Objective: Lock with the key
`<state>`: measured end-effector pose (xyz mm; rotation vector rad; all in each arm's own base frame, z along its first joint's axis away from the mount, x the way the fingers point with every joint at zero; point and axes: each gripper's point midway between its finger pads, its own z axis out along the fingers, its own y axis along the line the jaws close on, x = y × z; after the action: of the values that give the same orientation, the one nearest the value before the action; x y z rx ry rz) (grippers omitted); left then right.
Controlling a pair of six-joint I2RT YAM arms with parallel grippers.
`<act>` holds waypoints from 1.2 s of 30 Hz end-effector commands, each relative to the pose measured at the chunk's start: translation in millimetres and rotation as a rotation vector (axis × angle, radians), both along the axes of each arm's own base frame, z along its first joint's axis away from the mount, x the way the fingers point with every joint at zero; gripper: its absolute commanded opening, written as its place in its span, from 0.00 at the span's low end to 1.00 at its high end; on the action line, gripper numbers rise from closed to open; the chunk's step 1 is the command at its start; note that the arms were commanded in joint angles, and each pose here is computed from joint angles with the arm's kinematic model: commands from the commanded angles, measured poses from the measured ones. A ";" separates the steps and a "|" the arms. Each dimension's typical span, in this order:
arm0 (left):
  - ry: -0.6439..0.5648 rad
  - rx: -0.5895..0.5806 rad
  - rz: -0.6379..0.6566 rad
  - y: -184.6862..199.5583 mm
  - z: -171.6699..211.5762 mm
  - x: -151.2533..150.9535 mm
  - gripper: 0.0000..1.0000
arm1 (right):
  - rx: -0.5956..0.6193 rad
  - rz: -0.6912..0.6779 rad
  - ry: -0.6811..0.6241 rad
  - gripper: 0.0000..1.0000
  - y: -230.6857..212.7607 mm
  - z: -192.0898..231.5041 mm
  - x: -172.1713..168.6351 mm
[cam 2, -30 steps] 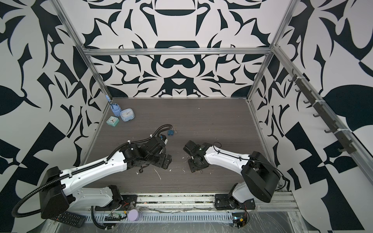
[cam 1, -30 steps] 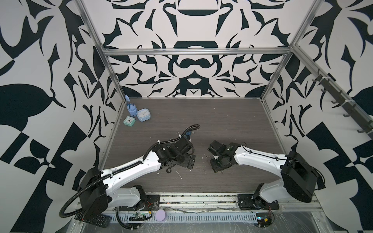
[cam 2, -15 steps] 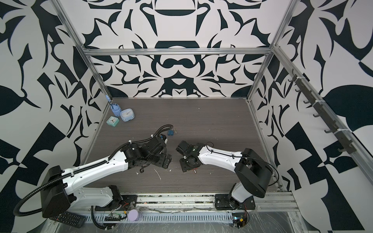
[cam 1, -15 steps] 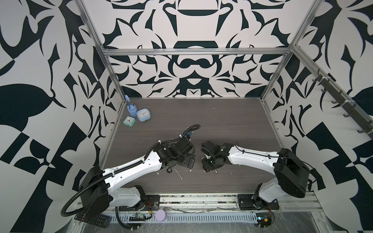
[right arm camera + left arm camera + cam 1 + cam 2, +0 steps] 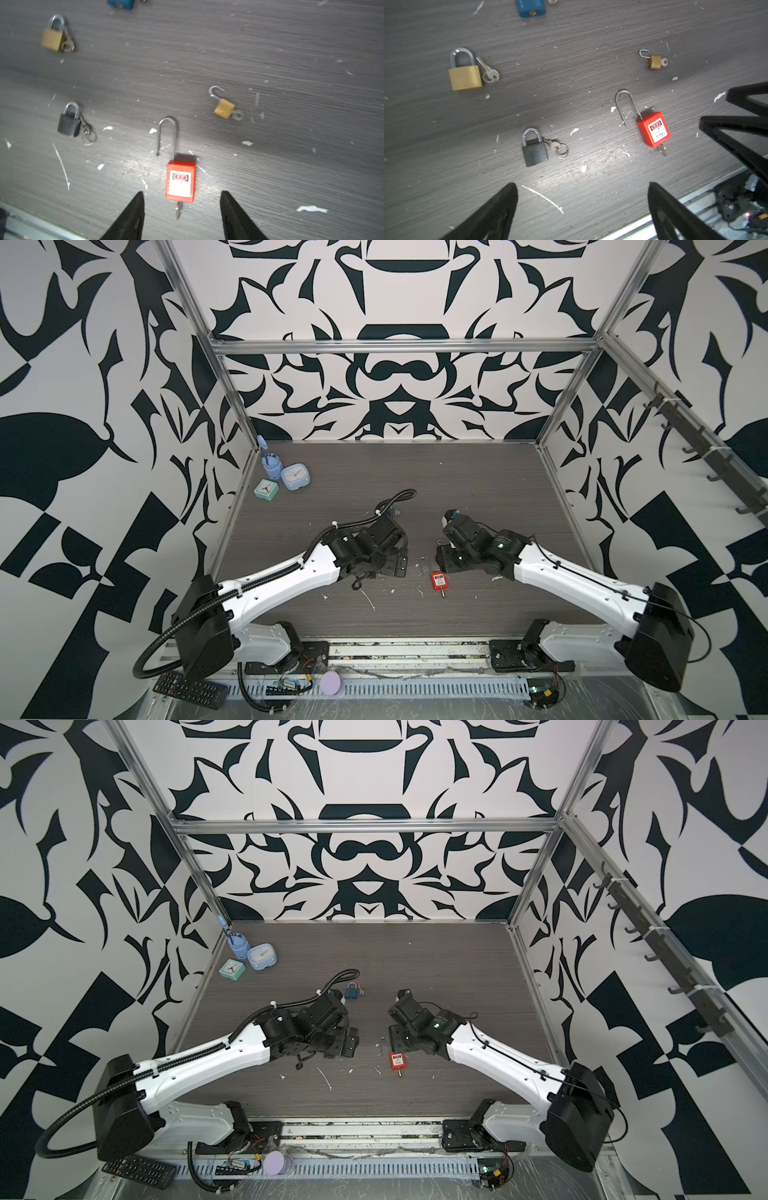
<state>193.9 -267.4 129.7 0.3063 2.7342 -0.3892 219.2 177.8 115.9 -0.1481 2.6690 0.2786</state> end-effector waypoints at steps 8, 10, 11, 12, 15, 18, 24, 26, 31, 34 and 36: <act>0.464 0.094 0.256 -44.4 -44.1 -46.3 0.99 | -0.059 -0.098 -0.088 1.00 -60.7 -3.8 -18.8; 0.472 0.103 0.276 -58.5 -45.3 -47.4 0.99 | -0.057 -0.148 -0.102 1.00 -70.3 -0.1 -21.3; 0.476 0.108 0.290 -65.6 -47.1 -47.4 0.99 | -0.054 -0.186 -0.110 1.00 -75.9 2.9 -22.6; 0.480 0.109 0.302 -73.2 -48.5 -46.8 0.99 | -0.050 -0.231 -0.120 1.00 -82.0 6.3 -23.4; 0.493 0.121 0.351 -89.0 -55.6 -43.3 1.00 | -0.024 -0.338 -0.131 1.00 -94.4 14.0 -27.4; 0.497 0.131 0.402 -99.8 -63.9 -36.5 0.99 | -0.018 -0.366 -0.129 1.00 -99.6 15.7 -31.5; 0.500 0.140 0.446 -117.1 -73.7 -26.5 0.91 | -0.070 -0.420 -0.159 1.00 -117.3 20.8 -34.0; 0.498 0.145 0.453 -120.9 -76.7 -24.1 0.87 | -0.066 -0.418 -0.168 1.00 -117.7 22.1 -34.0; 0.515 0.179 0.475 -125.2 -90.8 -23.3 0.86 | -0.036 -0.415 -0.181 1.00 -115.1 21.9 -33.2; 0.530 0.199 0.476 -129.2 -96.3 -23.3 0.79 | -0.026 -0.411 -0.193 1.00 -114.1 21.8 -31.9; 0.533 0.204 0.475 -131.0 -98.7 -22.4 0.75 | -0.021 -0.409 -0.195 1.00 -113.3 22.1 -31.5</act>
<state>177.6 -411.2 35.5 -0.4180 3.2076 -0.1885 183.6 67.9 133.9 0.3236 2.4743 0.1066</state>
